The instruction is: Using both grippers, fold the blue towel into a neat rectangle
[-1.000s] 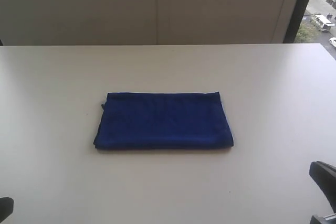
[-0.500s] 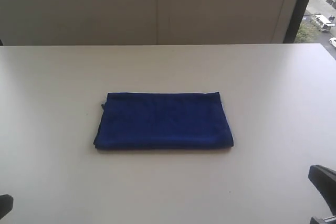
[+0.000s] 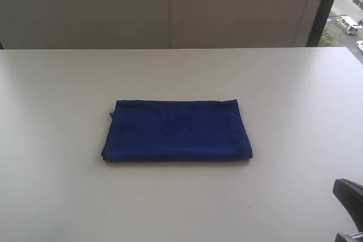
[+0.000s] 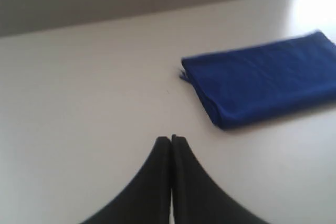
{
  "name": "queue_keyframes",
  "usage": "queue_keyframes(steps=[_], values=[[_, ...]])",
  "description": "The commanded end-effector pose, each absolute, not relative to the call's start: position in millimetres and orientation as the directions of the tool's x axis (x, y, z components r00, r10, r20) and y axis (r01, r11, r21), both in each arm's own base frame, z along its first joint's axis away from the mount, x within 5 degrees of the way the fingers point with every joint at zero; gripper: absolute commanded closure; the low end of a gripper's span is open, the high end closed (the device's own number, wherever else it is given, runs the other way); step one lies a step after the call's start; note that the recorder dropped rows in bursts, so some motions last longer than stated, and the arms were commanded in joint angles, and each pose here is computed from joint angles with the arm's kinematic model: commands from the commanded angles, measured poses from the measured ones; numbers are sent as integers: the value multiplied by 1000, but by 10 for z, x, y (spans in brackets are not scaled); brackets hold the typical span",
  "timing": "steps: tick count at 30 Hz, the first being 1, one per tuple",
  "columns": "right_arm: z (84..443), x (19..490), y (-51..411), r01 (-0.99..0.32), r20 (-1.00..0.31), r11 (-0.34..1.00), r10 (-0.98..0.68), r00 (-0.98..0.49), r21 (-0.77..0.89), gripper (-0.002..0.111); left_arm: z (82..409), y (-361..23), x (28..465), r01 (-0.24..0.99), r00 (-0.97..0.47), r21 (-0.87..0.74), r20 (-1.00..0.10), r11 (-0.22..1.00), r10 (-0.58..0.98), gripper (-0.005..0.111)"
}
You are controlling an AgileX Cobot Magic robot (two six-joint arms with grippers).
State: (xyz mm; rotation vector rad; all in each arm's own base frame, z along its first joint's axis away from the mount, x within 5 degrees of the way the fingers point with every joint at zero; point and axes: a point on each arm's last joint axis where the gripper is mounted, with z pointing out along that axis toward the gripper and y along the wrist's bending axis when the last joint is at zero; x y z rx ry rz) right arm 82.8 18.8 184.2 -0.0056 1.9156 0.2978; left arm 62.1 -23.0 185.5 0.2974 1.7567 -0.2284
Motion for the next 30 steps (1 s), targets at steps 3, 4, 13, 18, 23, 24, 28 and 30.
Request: queue_keyframes(steps=[3,4,13,18,23,24,28,30], values=[[1814,826,182,-136,-918,969,145,-370,208,108,1944,-115,564,165,-43,12,-999,986,20,107],[1814,826,182,-136,-918,969,145,-370,208,108,1944,-114,564,163,-43,12,-999,987,20,107],[1814,826,182,-136,-918,969,145,-370,208,108,1948,-110,565,159,-36,29,-999,987,36,107],[1814,826,182,-136,-918,969,145,-370,208,108,1938,-80,569,135,-8,325,-944,936,329,107],[1814,826,182,-136,-918,969,145,-370,208,108,1940,-75,570,130,-3,360,-932,924,363,107],[1814,826,182,-136,-918,969,145,-370,208,108,1940,-75,570,130,-3,360,-932,924,363,107],[1814,826,182,-136,-918,969,145,-370,208,108,1940,-75,570,130,-3,360,-932,924,363,107],[1814,826,182,-136,-918,969,145,-370,208,108,1940,-75,570,130,-3,360,-932,924,363,107]])
